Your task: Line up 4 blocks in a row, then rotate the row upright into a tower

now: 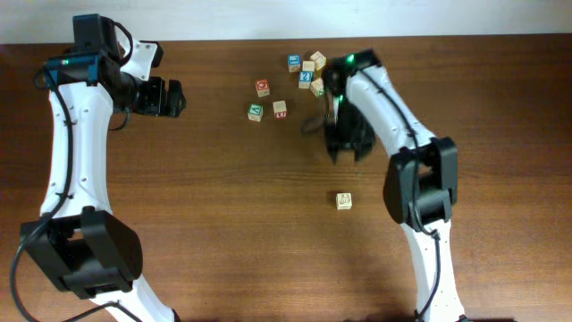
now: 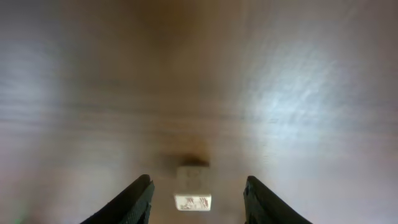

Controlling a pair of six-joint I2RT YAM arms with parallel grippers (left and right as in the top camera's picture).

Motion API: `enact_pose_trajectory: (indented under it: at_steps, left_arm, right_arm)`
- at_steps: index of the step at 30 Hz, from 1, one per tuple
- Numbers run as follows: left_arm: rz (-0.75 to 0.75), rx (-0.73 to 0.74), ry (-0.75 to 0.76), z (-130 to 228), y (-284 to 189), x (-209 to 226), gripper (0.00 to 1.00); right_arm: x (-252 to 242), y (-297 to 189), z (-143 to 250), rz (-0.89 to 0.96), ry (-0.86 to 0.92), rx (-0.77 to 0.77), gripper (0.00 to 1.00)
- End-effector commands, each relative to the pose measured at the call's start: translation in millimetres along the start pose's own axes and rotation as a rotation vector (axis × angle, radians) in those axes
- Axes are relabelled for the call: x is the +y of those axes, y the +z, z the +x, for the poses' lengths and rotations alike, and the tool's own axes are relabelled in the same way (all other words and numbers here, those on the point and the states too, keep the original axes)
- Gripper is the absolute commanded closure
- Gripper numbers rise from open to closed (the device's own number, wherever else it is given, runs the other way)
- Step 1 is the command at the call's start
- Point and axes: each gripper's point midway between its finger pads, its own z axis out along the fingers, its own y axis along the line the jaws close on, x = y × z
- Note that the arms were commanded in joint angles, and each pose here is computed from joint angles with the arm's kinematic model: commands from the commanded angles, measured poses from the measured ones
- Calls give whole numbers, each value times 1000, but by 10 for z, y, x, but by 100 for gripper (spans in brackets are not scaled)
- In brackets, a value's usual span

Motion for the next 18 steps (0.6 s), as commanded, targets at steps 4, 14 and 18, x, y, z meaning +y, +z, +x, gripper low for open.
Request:
enact_pose_trajectory:
  at_steps: [4, 14, 18]
  left_arm:
    - [-6, -13, -10, -50, 4, 15, 1]
    - [-7, -19, -8, -67, 4, 18, 1]
    - [-7, -19, -8, -67, 2, 18, 1]
  right_arm:
    - [844, -682, -1053, -214, -124, -546, 48]
    - [1353, 66, -1503, -122, -265, -633, 39]
    - [1329, 133, -1584, -99, -261, -652, 52]
